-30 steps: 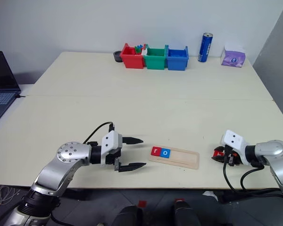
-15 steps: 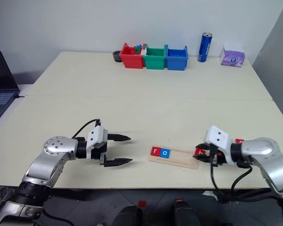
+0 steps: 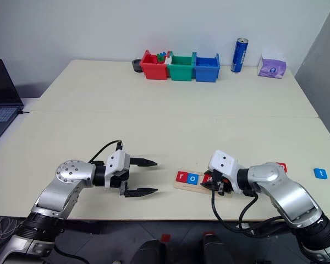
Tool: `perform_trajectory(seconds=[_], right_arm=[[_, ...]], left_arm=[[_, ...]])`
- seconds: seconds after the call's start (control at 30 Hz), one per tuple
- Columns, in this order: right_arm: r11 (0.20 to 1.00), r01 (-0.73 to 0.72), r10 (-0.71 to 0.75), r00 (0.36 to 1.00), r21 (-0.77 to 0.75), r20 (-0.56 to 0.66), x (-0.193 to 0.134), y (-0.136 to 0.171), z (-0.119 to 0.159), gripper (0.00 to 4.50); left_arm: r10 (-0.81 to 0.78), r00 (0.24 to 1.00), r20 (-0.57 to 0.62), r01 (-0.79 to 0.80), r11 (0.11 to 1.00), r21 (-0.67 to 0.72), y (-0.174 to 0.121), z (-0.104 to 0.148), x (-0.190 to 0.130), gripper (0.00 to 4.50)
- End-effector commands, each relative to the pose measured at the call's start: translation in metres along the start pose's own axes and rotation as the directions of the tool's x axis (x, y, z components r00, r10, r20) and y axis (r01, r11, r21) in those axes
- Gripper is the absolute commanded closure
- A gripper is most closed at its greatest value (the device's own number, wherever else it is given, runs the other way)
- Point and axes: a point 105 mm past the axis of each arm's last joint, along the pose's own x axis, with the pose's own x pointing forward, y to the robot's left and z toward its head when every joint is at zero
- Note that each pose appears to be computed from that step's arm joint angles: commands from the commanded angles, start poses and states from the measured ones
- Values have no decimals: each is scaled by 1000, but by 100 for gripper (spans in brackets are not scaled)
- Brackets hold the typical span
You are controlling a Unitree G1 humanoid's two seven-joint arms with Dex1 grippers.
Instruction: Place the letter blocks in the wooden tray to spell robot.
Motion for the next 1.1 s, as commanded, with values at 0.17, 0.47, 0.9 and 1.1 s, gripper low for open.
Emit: perform_trajectory(seconds=[0.17,0.47,0.9,1.1], right_arm=[[1000,11,-11,1000,-22,9,7,-6,7,309],[1000,-3,3,1000,-23,3,10,-8,6,309],[998,60,-59,995,-6,86,-7,-14,28,2],[996,66,-74,989,65,129,-41,7,24,2]], left_arm=[[-13,1000,19,12,999,52,-3,14,8,0],[-9,1000,17,8,998,67,-3,19,10,0],[0,1000,16,-1,998,67,-3,15,12,0],[5,1000,15,-6,998,62,-5,12,12,0]])
